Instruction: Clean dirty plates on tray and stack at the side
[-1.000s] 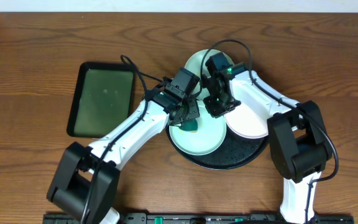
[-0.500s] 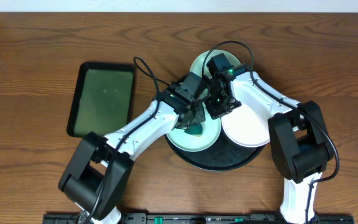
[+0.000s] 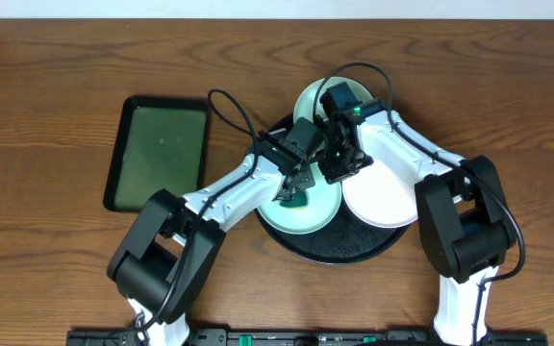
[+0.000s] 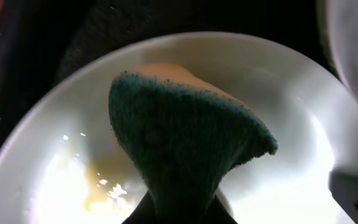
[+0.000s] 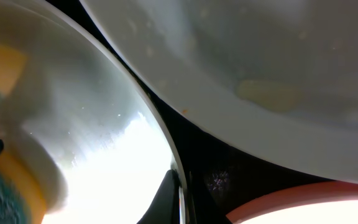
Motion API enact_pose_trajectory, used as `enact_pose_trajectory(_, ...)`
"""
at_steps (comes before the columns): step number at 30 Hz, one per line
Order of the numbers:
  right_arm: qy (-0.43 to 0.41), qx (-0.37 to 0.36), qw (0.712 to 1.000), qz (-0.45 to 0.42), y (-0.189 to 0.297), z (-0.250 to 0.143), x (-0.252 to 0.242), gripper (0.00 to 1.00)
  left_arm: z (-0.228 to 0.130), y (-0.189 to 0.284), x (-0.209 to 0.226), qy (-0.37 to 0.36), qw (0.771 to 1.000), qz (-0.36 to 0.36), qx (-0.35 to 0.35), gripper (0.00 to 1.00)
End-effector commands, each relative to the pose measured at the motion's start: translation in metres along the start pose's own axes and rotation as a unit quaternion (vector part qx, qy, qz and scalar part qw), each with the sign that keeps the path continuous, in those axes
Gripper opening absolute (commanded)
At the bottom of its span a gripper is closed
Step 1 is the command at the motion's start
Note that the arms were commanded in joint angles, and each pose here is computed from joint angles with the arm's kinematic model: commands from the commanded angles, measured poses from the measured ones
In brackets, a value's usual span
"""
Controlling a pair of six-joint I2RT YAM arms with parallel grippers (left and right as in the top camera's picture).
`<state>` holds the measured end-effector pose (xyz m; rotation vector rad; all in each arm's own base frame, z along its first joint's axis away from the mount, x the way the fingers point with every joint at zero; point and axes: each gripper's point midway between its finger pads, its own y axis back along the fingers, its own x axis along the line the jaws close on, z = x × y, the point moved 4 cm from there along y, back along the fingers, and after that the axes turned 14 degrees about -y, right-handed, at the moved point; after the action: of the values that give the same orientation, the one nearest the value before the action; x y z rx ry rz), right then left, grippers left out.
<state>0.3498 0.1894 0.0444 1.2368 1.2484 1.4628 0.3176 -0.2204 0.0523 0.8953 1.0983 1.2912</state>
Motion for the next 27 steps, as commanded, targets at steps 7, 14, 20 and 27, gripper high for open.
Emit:
enact_pose_trajectory(7, 0.001, 0.021, 1.000, 0.005, -0.012, -0.009, 0.005, 0.01, 0.016, -0.003, 0.049, -0.085, 0.979, 0.174, -0.060, 0.08)
enact_pose_trajectory(14, 0.002, 0.021, 1.000, 0.005, -0.012, -0.009, 0.006, 0.01, 0.028, 0.028, 0.060, -0.079, 0.974, 0.195, -0.083, 0.08)
enact_pose_trajectory(20, 0.002, 0.021, 1.000, 0.005, -0.012, -0.009, 0.006, 0.01, 0.024, 0.035, 0.019, -0.065, 0.995, 0.040, -0.057, 0.09)
enact_pose_trajectory(27, 0.002, 0.021, 1.000, 0.005, -0.012, -0.009, 0.006, 0.01, 0.020, 0.030, -0.015, -0.044, 0.996, -0.073, -0.028, 0.09)
